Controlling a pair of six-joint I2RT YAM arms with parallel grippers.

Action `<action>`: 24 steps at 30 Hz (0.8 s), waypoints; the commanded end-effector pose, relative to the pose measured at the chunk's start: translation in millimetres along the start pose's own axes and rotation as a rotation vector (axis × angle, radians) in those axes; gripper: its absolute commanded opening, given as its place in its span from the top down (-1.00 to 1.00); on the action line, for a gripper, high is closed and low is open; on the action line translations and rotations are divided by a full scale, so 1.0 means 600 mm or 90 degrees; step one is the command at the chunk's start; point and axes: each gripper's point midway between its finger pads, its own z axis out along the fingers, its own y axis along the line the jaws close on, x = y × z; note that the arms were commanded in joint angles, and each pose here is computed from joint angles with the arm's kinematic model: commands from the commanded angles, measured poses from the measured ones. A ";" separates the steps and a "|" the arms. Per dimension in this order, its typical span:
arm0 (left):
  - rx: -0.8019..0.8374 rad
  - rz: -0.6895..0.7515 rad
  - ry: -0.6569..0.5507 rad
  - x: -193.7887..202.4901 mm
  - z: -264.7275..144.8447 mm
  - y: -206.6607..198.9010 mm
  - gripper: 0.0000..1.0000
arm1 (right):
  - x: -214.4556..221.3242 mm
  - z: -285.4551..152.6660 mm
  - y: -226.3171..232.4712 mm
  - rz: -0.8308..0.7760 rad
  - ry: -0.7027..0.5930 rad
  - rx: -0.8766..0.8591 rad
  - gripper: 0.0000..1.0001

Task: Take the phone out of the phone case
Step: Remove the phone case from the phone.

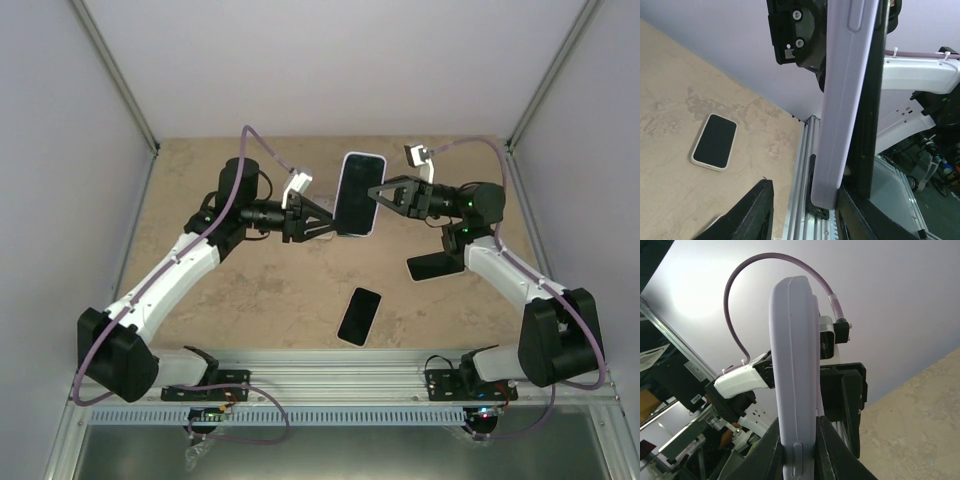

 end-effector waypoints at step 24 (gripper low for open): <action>-0.007 0.060 -0.018 -0.021 -0.005 -0.013 0.28 | 0.140 0.077 0.002 0.009 0.183 -0.060 0.99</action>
